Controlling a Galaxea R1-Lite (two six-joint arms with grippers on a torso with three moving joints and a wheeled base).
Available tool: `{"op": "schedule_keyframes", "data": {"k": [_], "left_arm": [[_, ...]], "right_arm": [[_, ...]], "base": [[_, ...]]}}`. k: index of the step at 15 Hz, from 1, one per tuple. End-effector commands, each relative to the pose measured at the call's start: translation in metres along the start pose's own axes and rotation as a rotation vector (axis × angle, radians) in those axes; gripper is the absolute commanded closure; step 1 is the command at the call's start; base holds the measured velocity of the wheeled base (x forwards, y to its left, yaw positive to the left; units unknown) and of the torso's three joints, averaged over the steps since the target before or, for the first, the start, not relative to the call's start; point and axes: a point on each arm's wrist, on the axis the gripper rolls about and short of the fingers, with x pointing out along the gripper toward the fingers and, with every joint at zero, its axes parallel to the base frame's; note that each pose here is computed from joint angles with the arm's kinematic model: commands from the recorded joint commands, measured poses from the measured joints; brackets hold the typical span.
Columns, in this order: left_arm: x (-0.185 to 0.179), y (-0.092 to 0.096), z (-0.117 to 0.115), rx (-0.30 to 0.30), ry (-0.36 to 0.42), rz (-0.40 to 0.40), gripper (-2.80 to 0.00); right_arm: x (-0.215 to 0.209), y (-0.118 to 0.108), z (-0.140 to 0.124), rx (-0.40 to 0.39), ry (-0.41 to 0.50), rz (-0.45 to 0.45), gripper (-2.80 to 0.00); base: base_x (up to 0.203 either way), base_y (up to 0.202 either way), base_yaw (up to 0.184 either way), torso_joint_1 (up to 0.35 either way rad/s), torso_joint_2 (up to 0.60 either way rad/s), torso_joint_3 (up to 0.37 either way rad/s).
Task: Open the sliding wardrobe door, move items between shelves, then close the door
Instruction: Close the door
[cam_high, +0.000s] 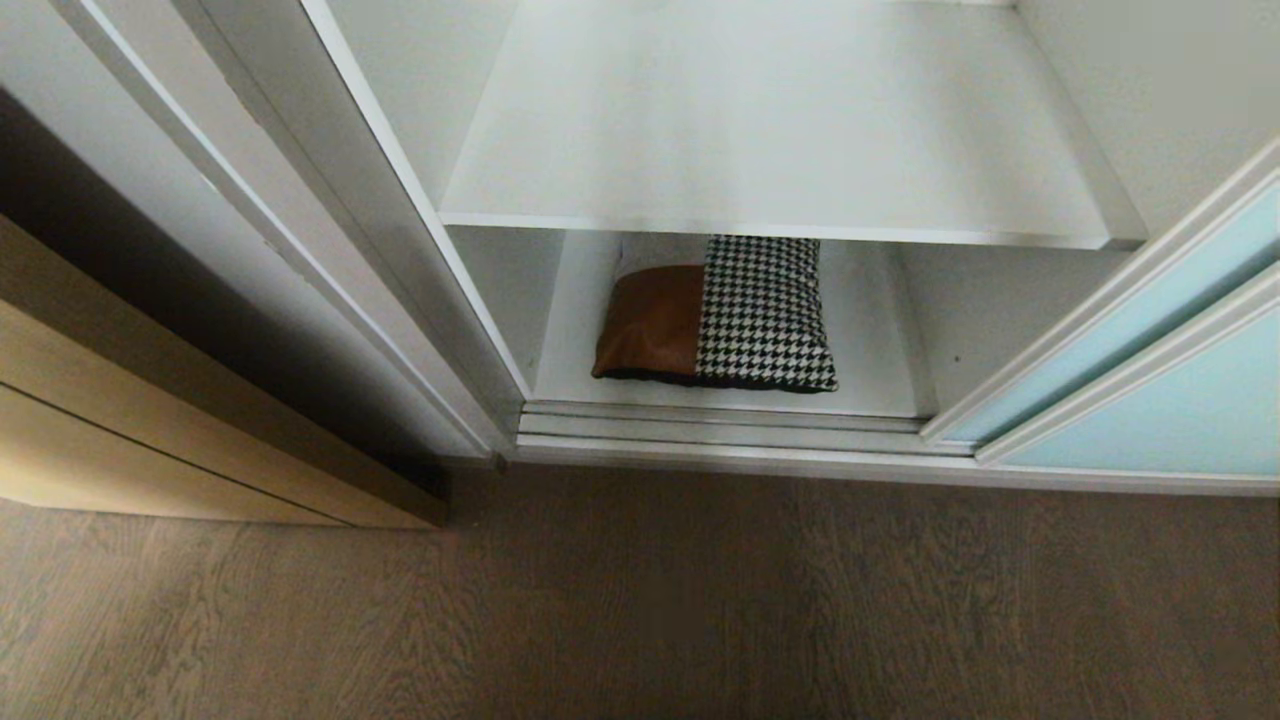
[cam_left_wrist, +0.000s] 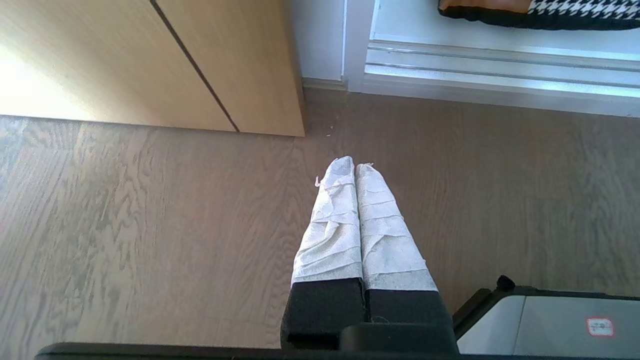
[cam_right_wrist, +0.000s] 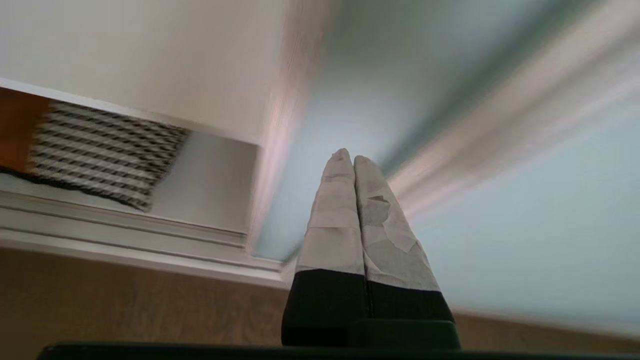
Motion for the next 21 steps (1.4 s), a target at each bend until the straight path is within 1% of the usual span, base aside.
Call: {"op": "schedule_keyframes", "data": {"k": [1, 4, 5, 8, 10, 13, 15, 17, 21], "left_arm": [[0.000, 0.000, 0.000, -0.001, 0.002, 0.000, 0.00], [0.000, 0.000, 0.000, -0.001, 0.002, 0.001, 0.00], [0.000, 0.000, 0.000, 0.000, 0.002, 0.001, 0.00], [0.000, 0.000, 0.000, 0.000, 0.002, 0.001, 0.00], [0.000, 0.000, 0.000, 0.000, 0.002, 0.001, 0.00], [0.000, 0.000, 0.000, 0.000, 0.002, 0.001, 0.00], [0.000, 0.000, 0.000, 0.000, 0.001, 0.001, 0.00], [0.000, 0.000, 0.000, 0.000, 0.002, 0.001, 0.00], [0.000, 0.000, 0.000, -0.001, 0.002, 0.001, 0.00]], "right_arm": [[-0.020, 0.000, 0.004, -0.031, -0.015, -0.063, 0.00], [-0.023, -0.005, 0.001, -0.060, -0.036, -0.191, 0.00], [-0.020, -0.007, 0.001, -0.063, -0.038, -0.219, 0.00], [-0.007, -0.017, -0.007, -0.060, -0.028, -0.234, 0.00], [-0.004, -0.026, -0.011, -0.066, -0.023, -0.273, 0.00], [-0.005, -0.032, -0.012, -0.072, -0.016, -0.299, 0.00], [0.002, -0.039, -0.018, -0.069, -0.007, -0.312, 0.00], [0.011, -0.047, -0.025, -0.070, -0.002, -0.345, 0.00], [0.025, -0.056, -0.038, -0.053, 0.023, -0.351, 0.00]], "base": [[0.000, 0.000, 0.000, 0.000, 0.00, 0.000], [0.000, 0.000, 0.000, 0.000, 0.00, 0.000], [0.000, 0.000, 0.000, 0.000, 0.00, 0.000], [0.000, 0.000, 0.000, 0.000, 0.00, 0.000], [0.000, 0.000, 0.000, 0.000, 0.00, 0.000], [0.000, 0.000, 0.000, 0.000, 0.00, 0.000], [0.000, 0.000, 0.000, 0.000, 0.00, 0.000], [0.000, 0.000, 0.000, 0.000, 0.00, 0.000], [0.000, 0.000, 0.000, 0.000, 0.00, 0.000]]}}
